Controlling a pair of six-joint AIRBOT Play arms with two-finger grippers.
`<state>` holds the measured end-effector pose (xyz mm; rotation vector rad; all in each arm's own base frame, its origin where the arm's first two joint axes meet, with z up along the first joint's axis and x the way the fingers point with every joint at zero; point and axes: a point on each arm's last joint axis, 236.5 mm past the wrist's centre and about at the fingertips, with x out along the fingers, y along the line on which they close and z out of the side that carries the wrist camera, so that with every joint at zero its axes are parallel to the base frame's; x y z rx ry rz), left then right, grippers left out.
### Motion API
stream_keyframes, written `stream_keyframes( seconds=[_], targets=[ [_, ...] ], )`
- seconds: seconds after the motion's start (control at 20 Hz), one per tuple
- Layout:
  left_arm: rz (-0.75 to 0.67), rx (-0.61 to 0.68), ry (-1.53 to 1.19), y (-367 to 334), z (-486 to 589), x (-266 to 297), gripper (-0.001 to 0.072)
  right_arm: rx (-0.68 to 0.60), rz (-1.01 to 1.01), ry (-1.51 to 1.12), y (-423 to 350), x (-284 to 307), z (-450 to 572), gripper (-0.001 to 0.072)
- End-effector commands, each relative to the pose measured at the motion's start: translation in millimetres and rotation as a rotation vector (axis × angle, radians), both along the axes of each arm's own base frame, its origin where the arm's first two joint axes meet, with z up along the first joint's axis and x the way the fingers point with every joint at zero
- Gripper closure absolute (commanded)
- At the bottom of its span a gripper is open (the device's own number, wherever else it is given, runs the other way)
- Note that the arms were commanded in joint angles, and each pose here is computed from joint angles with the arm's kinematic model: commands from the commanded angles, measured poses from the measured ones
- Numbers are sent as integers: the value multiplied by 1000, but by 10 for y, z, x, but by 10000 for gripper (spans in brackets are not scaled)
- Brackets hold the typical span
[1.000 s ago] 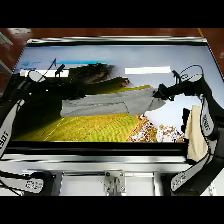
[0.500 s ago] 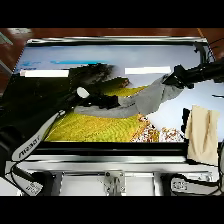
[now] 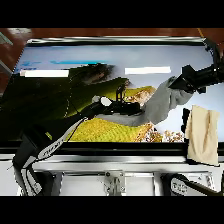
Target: Fold the shirts.
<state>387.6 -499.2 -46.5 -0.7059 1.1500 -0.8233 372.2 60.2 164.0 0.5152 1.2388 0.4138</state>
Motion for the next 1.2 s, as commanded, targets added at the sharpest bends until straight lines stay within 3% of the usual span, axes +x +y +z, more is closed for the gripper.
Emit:
stream_keyframes(
  seconds=[0.0, 0.25, 0.4, 0.55, 0.6, 0.65, 0.75, 0.9, 1.15],
  targets=[
    [54, 80, -28, 489, 28, 391, 680, -103, -65, 31, -177, 24, -136, 654],
    [155, 356, -249, 2223, 817, 1117, 680, -94, 93, -42, 888, 350, -406, 654],
    [298, 360, -372, 3055, 1726, 1240, 679, -31, 152, -122, 1923, 598, -716, 654],
    [345, 373, -463, 3514, 2314, 1076, 677, 93, 149, -77, 2979, 595, -1287, 629],
    [341, 380, -457, 3602, 2388, 985, 677, 122, 136, -30, 3237, 537, -1535, 372],
    [310, 399, -452, 3651, 2397, 885, 676, 151, 129, 20, 3420, 464, -1731, 61],
    [233, 430, -406, 3691, 2297, 687, 676, 193, 143, 122, 3568, 295, -1938, 26],
    [166, 453, -384, 3677, 2196, 564, 676, 109, 229, 187, 3170, 167, -1947, 26],
    [170, 453, -384, 3680, 2186, 579, 676, -280, 227, 284, 1312, 158, -1766, 26]
  ],
)
